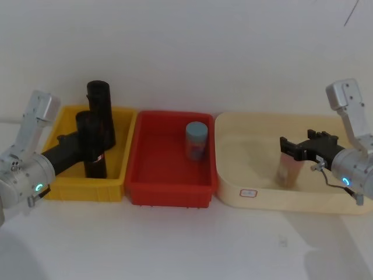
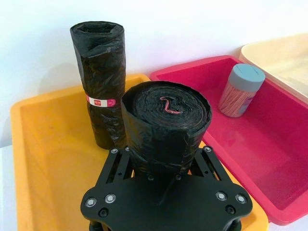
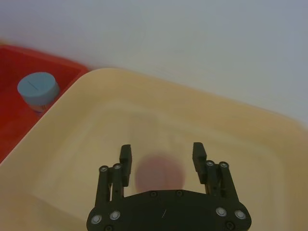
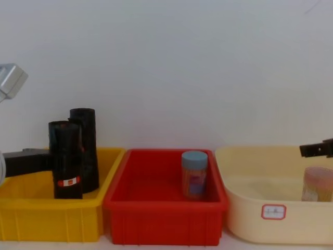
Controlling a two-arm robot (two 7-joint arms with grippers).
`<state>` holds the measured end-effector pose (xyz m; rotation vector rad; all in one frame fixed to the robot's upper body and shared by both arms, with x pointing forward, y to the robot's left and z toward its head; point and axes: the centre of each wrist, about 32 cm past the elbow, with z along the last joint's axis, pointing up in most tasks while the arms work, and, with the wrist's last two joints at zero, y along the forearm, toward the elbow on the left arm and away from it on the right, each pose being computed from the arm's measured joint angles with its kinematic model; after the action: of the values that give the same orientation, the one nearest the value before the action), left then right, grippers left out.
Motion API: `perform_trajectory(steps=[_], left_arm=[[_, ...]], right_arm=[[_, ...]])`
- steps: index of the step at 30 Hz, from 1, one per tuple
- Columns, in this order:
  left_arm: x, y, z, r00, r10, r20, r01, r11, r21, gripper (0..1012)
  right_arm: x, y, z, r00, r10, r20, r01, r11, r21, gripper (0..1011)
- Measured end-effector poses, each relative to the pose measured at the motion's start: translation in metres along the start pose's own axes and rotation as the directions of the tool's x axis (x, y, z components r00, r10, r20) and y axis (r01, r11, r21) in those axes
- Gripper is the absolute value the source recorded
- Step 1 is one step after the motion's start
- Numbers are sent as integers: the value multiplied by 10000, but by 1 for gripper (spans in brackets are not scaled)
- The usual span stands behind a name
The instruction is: Pick up the garbage bag with the one hand and transfer it to the other hand.
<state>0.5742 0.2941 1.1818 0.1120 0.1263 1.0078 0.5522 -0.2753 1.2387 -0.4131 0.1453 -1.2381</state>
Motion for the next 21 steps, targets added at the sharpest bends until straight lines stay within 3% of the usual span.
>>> perform_trajectory(steps=[7,10,21], left_arm=[[0,0,0,10000,0,0,0,10000,1,440],[0,0,0,10000,0,0,0,10000,1,440],[-1,1,7,10000,0,12,0,10000,-18,440]], right_arm=[[11,59,-46,9998,101,-153,-103,9999,-139,954],[13,75,-59,9997,129,-194,-132,9997,-183,996],[17,112,-89,9994,193,-295,-202,9994,-272,1000]])
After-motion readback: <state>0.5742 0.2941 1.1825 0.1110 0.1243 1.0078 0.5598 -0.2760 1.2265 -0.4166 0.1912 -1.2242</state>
